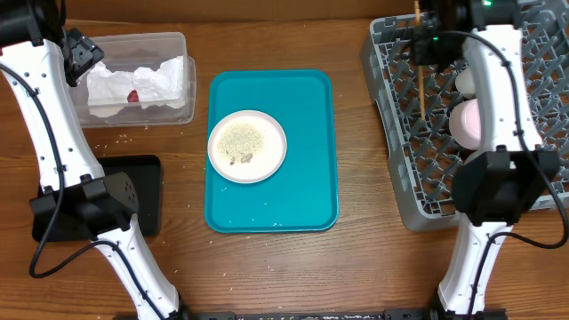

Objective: Sort waste into correct bins and load items into the dishwasher
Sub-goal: 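Grasp the second chopstick and place it in the dish rack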

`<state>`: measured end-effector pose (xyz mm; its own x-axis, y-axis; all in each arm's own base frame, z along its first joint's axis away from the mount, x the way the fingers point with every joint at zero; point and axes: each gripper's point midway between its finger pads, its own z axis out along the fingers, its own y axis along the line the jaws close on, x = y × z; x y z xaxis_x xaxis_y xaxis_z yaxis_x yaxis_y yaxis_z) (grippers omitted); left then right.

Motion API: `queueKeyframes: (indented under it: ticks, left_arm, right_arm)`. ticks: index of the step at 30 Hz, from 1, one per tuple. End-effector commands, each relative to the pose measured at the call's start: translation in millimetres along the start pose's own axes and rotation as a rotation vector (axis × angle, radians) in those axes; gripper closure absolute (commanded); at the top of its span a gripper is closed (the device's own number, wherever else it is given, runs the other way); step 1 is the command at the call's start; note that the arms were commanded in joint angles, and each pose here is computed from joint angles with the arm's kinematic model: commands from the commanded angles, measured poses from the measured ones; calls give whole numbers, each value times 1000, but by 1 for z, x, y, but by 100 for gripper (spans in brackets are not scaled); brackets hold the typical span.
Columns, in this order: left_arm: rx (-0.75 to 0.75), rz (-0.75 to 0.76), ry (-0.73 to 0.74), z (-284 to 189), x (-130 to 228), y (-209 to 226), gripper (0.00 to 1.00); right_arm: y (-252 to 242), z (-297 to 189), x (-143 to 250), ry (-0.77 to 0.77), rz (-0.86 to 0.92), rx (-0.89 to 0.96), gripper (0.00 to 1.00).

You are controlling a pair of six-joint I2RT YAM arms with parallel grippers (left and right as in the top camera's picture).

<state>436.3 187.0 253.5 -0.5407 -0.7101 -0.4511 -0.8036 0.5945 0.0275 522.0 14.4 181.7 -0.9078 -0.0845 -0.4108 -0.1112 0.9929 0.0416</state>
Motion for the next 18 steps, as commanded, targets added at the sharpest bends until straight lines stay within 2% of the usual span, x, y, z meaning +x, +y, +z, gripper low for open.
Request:
queueKeyframes:
  ticks: [1,5,13,14,15,18]
  left_arm:
    - [3,-6,-5,-3,1,-2,0]
    - [2,-6,-5,-3,1,-2,0]
    - [3,-6,-5,-3,1,-2,0]
    - [2,-6,-5,-3,1,-2,0]
    - [3,-6,-5,-3,1,-2,0]
    - [2,-6,-5,-3,1,-2,0]
  right_arm:
    - [6,9,2,-8,-66,-82,96]
    - [11,21,14,24,-52,-149,96]
    - [21,28,24,59,-55,-167,95]
    - [21,28,24,60,-55,-167,89]
    - [21,28,24,60,-54,-167,78]
    - [21,28,23,58,-48,-166,26]
